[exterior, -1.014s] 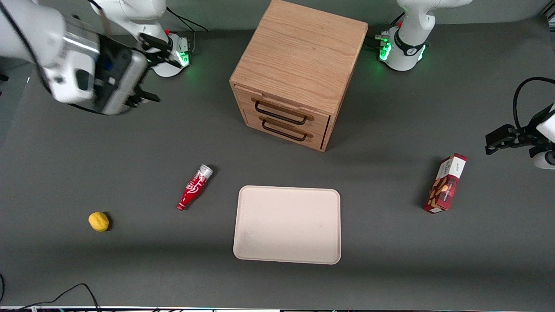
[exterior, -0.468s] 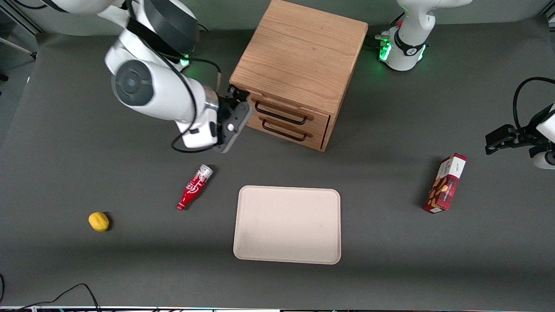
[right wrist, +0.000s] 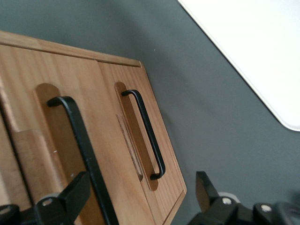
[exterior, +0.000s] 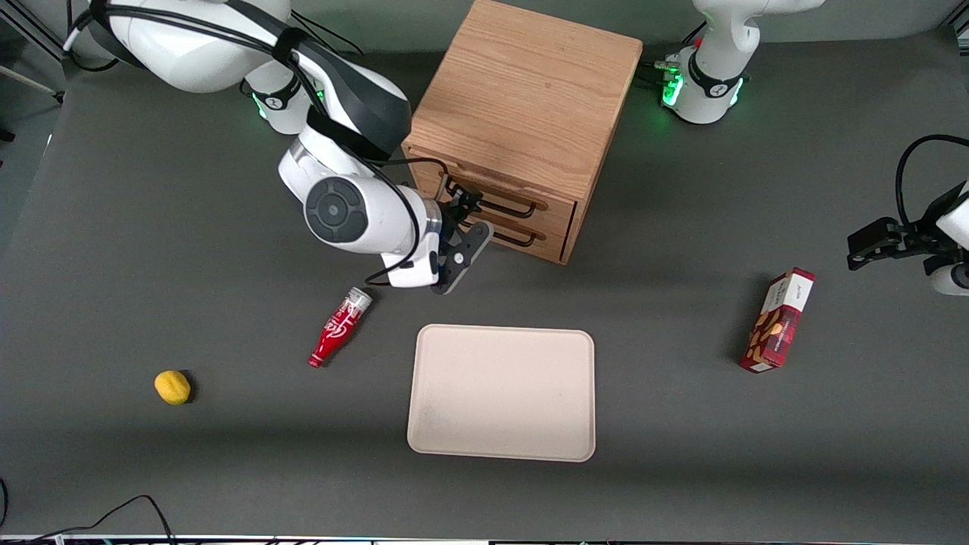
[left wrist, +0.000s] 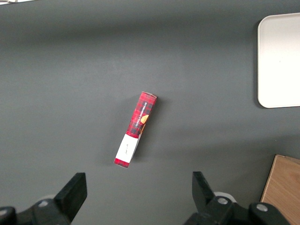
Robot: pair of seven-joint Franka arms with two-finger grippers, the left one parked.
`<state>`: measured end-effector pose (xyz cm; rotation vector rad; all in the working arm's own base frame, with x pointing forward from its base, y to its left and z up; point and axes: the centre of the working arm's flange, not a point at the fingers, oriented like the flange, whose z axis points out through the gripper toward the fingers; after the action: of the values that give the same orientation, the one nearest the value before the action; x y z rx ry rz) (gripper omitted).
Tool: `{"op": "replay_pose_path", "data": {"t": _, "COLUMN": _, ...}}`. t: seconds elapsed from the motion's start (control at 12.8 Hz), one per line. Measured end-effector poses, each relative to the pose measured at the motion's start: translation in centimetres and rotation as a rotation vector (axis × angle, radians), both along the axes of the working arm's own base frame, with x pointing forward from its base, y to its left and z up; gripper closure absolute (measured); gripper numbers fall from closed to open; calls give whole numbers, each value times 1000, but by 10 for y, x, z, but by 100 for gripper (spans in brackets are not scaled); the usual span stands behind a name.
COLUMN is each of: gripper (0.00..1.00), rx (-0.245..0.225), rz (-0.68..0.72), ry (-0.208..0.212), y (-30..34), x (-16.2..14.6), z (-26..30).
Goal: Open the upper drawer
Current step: 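Hook the right gripper fingers around the upper drawer's black bar handle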
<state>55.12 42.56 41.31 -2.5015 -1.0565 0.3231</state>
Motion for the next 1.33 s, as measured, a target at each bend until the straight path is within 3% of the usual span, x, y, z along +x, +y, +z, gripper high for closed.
{"op": "replay_pose_path", "data": {"t": 0.62, "gripper": 0, "rx": -8, "rz": 39, "ry": 48, "y": 15, "x": -22, "z": -21}}
{"op": "replay_pose_path", "data": {"t": 1.33, "gripper": 0, "rx": 17, "rz": 22, "ry": 35, "y": 25, "x": -25, "z": -35}}
